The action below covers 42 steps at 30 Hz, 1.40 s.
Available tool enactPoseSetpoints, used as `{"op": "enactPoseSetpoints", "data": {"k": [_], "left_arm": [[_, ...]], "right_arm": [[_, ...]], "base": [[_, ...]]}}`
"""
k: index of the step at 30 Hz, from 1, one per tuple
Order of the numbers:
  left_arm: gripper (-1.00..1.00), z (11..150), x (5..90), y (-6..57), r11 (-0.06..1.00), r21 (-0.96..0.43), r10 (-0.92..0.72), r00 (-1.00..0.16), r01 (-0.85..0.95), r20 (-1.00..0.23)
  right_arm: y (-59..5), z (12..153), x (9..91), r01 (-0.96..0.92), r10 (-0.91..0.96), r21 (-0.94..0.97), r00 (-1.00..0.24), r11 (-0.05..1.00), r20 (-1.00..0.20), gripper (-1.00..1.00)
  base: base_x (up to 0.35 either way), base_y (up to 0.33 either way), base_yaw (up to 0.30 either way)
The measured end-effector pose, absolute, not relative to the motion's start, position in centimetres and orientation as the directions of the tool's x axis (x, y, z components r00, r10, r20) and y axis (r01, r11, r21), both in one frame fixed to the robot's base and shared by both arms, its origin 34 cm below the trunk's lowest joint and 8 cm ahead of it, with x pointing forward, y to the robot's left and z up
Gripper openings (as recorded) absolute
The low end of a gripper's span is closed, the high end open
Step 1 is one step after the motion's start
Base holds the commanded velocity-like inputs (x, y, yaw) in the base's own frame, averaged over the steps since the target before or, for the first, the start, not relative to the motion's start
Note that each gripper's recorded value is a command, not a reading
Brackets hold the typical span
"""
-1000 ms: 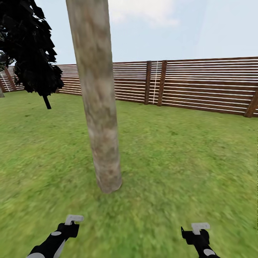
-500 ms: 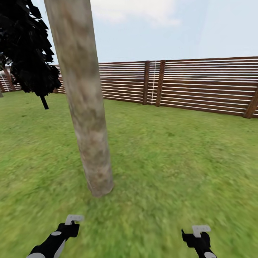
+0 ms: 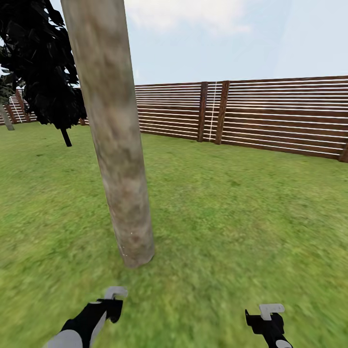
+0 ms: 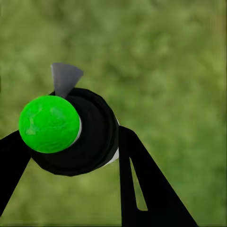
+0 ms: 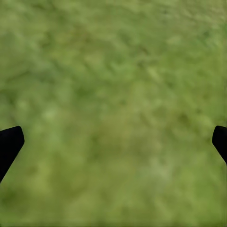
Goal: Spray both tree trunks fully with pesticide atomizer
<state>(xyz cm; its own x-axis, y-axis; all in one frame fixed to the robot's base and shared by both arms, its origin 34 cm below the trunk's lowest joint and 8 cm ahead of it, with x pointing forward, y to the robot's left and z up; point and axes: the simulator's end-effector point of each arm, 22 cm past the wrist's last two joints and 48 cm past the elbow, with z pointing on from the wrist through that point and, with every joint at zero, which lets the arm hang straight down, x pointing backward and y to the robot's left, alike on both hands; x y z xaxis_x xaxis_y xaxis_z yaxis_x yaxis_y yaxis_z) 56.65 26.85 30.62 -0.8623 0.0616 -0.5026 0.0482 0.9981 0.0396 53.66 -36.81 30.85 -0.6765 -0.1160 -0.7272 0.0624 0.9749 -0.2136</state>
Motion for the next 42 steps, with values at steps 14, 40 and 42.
{"op": "enactPoseSetpoints", "data": {"k": [14, 40, 42], "left_arm": [[-1.00, 35.3, 61.1, 26.5, 0.997, 0.069, 0.068, -0.877, 0.040, -0.476], [-1.00, 47.9, 69.8, 26.8, 0.993, 0.079, 0.121, -0.791, 0.093, -0.599], [-1.00, 48.5, 69.9, 23.5, 0.981, 0.098, 0.191, -0.790, 0.165, -0.582]], "right_arm": [[-36.8, 30.8, 53.7, 0.062, -0.117, -0.214, -0.677, 0.975, -0.727, 1.00], [-36.8, 30.8, 53.6, 0.063, -0.116, -0.214, -0.677, 0.975, -0.726, 1.00], [-36.8, 30.8, 53.6, 0.063, -0.116, -0.214, -0.677, 0.975, -0.726, 1.00]], "base": [[0.000, 0.000, 0.000], [-0.078, 0.000, 0.046], [0.000, 0.000, 0.017]]}}
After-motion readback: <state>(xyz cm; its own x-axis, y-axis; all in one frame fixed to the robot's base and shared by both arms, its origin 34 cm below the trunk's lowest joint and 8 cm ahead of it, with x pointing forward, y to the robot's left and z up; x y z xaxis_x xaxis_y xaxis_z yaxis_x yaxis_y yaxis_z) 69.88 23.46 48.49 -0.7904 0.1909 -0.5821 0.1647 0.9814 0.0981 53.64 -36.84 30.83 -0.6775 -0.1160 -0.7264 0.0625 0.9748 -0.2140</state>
